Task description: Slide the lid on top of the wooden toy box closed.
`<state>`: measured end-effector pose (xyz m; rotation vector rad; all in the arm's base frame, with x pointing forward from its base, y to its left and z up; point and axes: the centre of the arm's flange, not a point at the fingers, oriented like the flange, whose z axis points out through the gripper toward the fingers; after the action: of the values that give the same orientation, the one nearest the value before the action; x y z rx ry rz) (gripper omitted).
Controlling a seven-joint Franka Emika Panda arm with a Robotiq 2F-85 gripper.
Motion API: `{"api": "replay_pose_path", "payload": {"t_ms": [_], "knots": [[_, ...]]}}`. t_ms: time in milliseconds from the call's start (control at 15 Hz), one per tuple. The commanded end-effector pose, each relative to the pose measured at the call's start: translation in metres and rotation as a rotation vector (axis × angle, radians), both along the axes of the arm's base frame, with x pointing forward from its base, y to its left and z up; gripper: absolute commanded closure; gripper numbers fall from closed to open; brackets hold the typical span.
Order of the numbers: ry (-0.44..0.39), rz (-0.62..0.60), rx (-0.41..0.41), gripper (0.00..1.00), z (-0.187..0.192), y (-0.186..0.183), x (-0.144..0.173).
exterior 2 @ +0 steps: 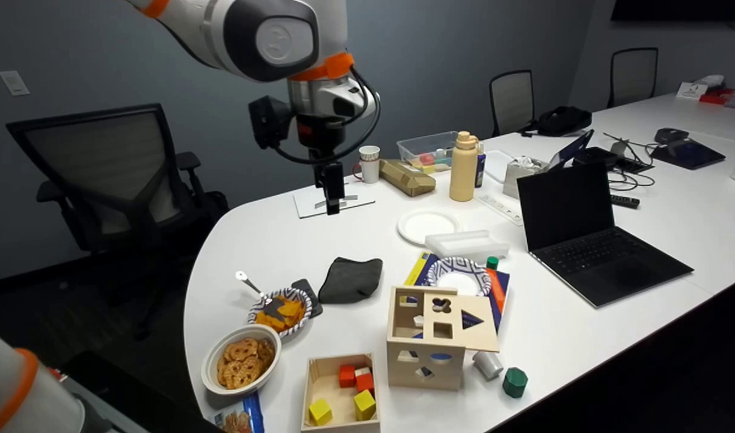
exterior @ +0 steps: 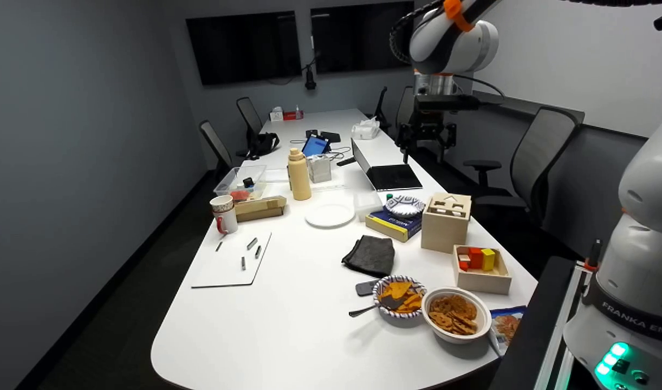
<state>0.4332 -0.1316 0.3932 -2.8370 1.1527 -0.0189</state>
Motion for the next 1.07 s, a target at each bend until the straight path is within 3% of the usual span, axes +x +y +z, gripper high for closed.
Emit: {"api": "replay_pose_path", "payload": {"t_ms": [0, 333, 800, 1000], "knots": [[0.011, -0.2, -0.022, 0.0, -0.021, -0.025, 0.037], [0.064, -0.461, -0.051, 0.0, -0.05, -0.056, 0.05], [0.162, -0.812, -0.107, 0.0, -0.088, -0.128, 0.035], [0.194, -0.91, -0.125, 0.0, -0.111, -0.155, 0.033]]}}
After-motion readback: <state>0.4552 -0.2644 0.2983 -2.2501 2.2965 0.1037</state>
